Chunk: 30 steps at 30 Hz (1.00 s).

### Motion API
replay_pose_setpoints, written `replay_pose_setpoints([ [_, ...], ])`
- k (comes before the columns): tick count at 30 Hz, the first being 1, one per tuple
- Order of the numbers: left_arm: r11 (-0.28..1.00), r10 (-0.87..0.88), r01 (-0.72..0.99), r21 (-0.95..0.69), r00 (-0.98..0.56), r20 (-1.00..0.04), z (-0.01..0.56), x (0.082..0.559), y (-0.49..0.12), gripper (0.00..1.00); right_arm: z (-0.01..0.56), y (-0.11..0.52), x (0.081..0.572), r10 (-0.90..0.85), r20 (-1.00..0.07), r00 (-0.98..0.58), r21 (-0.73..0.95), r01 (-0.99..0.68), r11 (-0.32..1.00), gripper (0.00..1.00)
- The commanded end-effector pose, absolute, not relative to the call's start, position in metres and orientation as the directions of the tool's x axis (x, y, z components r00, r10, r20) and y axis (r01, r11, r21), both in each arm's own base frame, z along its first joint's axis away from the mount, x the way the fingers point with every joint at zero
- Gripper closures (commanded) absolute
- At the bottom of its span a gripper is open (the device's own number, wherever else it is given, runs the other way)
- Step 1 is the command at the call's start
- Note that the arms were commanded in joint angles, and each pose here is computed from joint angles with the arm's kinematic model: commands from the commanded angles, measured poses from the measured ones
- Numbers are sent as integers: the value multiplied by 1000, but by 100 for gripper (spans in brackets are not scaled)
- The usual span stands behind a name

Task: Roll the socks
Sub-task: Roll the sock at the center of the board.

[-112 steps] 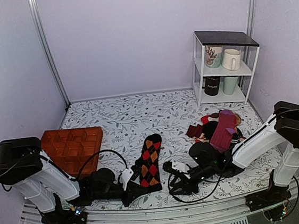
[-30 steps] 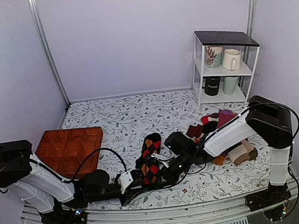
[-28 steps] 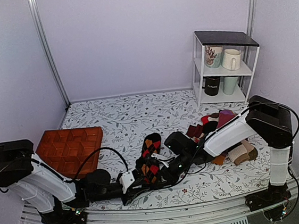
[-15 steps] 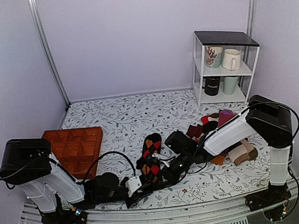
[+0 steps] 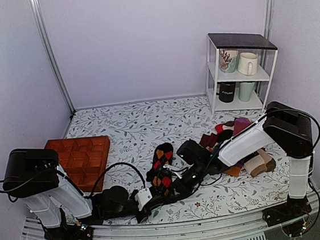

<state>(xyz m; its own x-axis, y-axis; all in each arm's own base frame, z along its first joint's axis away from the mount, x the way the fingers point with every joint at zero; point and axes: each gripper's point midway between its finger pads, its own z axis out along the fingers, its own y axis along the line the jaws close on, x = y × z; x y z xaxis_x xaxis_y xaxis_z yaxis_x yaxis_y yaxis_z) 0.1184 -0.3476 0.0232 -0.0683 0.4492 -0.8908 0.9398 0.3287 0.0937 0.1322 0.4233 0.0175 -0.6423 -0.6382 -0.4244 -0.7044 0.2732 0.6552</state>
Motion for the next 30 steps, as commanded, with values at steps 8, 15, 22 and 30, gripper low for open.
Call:
replay_pose_setpoints([
  [8,411,548,902,-130,-358,-756,-22,104,-323,100,-4,385,130,-671,-387,-633,562,-739,372,67],
  [15,512,553,811,-282,-563,-614,-39,93,-299,100,69,390,139,-517,-777,-359,329,-932,151,58],
  [22,570,498,709,-415,-700,-512,-44,90,-280,100,80,394,122,-478,-878,-25,18,-1000,19,56],
  [30,576,501,679,-456,-734,-460,-55,87,-276,100,68,421,104,-499,-862,91,-67,-996,-65,56],
])
